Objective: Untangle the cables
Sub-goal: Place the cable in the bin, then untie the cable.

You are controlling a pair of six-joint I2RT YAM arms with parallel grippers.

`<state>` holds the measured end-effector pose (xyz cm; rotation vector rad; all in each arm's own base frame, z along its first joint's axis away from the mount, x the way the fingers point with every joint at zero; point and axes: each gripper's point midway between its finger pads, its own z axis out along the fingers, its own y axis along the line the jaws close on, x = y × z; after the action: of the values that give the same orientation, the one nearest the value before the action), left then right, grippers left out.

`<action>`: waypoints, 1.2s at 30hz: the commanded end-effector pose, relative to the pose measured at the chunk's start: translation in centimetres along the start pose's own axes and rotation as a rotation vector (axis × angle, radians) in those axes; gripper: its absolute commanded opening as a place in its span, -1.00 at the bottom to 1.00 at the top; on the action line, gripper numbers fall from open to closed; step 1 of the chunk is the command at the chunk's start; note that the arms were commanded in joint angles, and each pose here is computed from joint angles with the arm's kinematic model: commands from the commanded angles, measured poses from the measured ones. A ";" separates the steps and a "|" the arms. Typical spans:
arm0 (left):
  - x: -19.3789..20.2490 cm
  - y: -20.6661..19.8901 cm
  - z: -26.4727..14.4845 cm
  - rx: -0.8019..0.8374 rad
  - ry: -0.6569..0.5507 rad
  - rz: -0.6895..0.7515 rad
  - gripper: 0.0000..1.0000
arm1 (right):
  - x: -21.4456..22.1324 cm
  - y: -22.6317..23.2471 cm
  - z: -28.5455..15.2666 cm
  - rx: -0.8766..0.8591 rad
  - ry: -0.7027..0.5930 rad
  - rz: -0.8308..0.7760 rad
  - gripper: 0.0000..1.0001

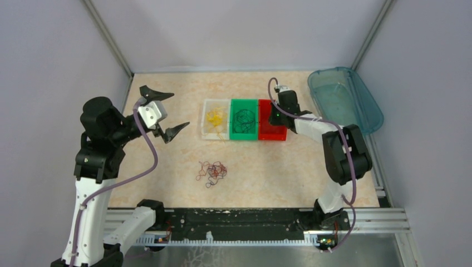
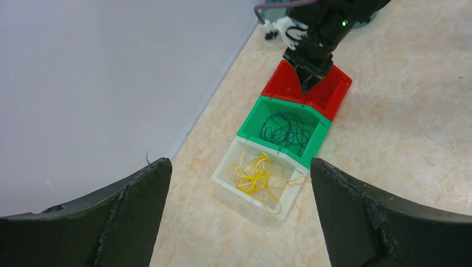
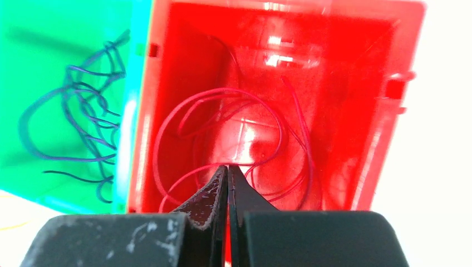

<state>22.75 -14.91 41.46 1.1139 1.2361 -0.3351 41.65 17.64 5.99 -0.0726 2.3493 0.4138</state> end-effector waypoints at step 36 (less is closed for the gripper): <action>30.2 -17.3 3.1 0.838 0.410 0.145 0.68 | -3.1 11.2 -17.6 -0.464 -0.467 -0.063 0.46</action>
<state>23.06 -14.77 7.65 1.9173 1.5345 -0.5764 30.19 22.19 22.08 -0.2432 1.8109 0.8320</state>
